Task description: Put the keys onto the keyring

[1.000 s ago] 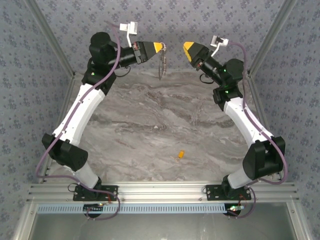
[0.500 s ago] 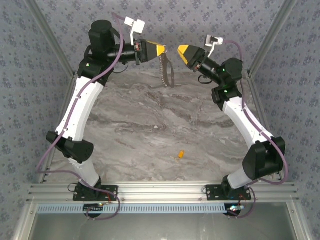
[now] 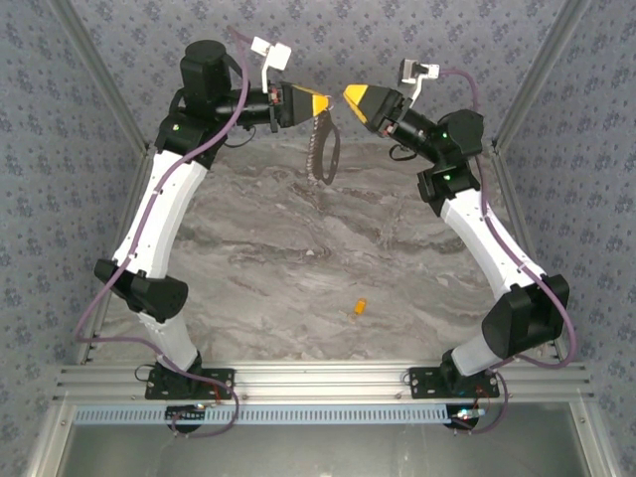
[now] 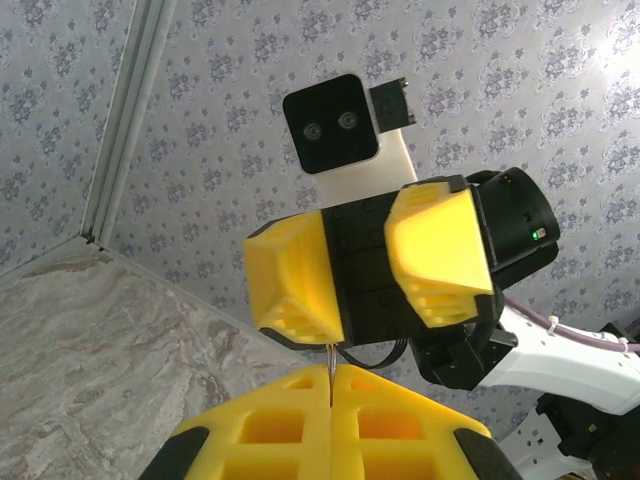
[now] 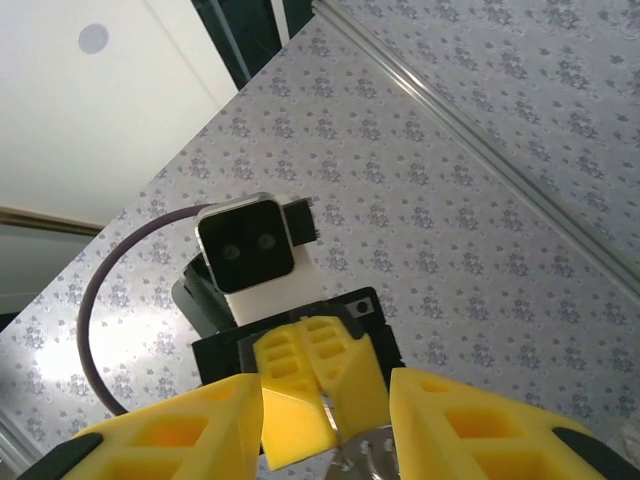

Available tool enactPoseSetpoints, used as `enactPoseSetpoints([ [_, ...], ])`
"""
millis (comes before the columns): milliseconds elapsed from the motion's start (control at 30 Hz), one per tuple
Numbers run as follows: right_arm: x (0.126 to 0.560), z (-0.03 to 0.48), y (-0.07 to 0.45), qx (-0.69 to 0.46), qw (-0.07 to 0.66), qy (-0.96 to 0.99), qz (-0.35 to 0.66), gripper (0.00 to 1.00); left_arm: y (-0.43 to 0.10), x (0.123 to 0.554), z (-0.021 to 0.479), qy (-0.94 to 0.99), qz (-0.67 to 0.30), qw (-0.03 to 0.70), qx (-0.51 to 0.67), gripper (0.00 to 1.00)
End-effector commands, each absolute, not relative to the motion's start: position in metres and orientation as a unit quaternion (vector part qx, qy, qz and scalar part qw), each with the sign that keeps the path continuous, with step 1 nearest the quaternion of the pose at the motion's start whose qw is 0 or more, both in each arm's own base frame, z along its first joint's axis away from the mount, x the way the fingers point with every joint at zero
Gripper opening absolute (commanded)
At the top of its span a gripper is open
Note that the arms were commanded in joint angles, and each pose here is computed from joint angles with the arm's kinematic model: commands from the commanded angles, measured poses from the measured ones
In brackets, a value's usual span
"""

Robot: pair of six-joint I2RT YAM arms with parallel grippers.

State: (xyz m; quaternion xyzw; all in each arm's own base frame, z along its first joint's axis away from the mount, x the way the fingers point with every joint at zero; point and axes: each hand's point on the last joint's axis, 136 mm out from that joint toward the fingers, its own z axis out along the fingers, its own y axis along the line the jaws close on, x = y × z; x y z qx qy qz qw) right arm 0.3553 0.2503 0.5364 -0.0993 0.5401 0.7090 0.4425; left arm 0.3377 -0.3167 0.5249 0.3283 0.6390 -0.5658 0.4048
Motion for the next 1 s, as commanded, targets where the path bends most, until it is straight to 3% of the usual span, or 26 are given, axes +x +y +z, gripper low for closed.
enactPoseSetpoints([
  [0, 0.347, 0.547, 0.256, -0.132, 0.448, 0.529, 0.708, 0.39, -0.317, 0.327, 0.542, 0.611, -0.57, 0.421, 0.355, 0.0],
  [733, 0.341, 0.533, 0.273, -0.148, 0.418, 0.543, 0.713, 0.33, -0.32, 0.329, 0.542, 0.608, -0.572, 0.42, 0.356, 0.0],
  [967, 0.342, 0.532, 0.276, -0.15, 0.415, 0.545, 0.713, 0.16, -0.321, 0.329, 0.542, 0.608, -0.574, 0.418, 0.356, 0.0],
])
